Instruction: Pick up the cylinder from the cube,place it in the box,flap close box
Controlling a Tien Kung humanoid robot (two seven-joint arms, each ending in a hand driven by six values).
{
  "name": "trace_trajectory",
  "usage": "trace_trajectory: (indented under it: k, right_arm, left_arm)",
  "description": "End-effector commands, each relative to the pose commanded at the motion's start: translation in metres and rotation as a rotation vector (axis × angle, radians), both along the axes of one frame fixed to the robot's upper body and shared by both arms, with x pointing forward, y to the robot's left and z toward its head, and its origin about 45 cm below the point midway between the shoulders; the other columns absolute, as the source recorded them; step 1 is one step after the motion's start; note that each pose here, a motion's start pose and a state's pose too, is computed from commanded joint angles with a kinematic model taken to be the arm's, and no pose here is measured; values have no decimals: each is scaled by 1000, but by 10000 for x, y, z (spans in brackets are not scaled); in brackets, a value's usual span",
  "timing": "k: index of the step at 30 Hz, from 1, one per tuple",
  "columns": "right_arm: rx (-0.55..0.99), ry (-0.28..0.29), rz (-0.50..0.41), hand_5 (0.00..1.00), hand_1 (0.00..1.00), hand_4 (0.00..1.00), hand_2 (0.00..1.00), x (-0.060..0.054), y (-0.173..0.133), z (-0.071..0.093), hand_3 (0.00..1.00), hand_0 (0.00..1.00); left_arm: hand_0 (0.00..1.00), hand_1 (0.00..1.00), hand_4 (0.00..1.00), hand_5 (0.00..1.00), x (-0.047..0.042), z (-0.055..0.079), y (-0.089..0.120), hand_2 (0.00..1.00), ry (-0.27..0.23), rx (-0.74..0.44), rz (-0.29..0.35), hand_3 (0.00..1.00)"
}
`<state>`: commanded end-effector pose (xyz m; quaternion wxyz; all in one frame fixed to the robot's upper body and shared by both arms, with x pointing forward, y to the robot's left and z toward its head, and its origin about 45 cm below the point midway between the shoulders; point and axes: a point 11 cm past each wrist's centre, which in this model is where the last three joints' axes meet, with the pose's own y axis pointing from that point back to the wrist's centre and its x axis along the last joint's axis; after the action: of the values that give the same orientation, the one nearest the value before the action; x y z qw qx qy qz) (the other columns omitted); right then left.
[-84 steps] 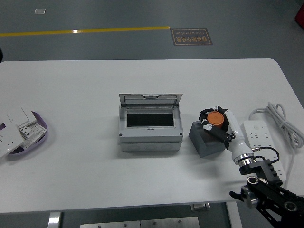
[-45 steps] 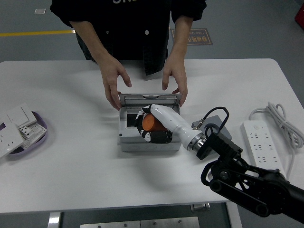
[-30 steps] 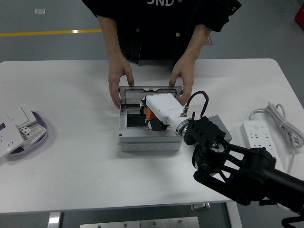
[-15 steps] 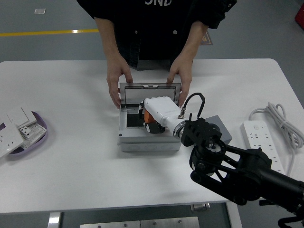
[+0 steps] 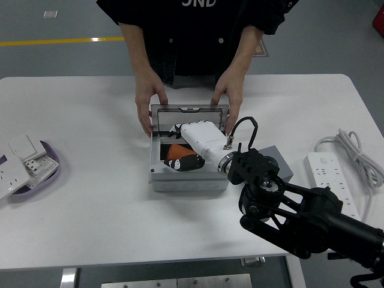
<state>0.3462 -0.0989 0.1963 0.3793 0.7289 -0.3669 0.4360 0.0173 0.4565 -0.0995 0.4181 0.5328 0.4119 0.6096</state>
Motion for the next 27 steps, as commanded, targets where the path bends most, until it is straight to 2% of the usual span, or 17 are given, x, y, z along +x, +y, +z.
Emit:
trace_trajectory:
  k: [6,10,11,12,15,17,20,24,27]
  right_arm:
    - [189,28,-22,494,737,945,736,-77,-137,182,814,837]
    - [303,18,-16,494,737,945,736,-93,-175,457,814,837]
    - [327,9,-8,501,698,941,700,-93,-164,545,757,795]
    - [345,-3,1,501,698,941,700,-89,-152,627,757,795]
    - [357,-50,9,501,698,941,700,16,-143,807,757,795]
    - [343,-75,4,473,669,906,672,122,-157,855,724,757]
    - [314,-101,3,473,669,906,672,275,-169,893,724,757]
    - [281,-98,4,469,660,900,662,446,-170,855,718,739]
    - [245,-84,-16,469,660,900,662,567,-235,762,718,739]
  left_arm:
    - [593,630,701,219,-8,-9,-22,620,1,-4,0,638]
    - [593,630,701,219,-20,-14,-31,620,4,-5,0,638]
    - [594,629,702,220,-20,-14,-31,621,4,-5,-1,639]
    - [594,629,702,220,-18,-13,-30,621,4,-5,-1,639]
    - [594,629,702,220,0,-9,-24,621,1,-4,-3,639]
    - [595,630,702,222,10,-7,-19,621,0,-3,-5,639]
    - [595,630,702,222,14,-5,-16,621,0,-2,-7,639]
    - [594,629,702,219,11,-1,-5,619,2,0,-8,639]
    - [594,629,702,219,22,0,-5,619,1,0,-10,639]
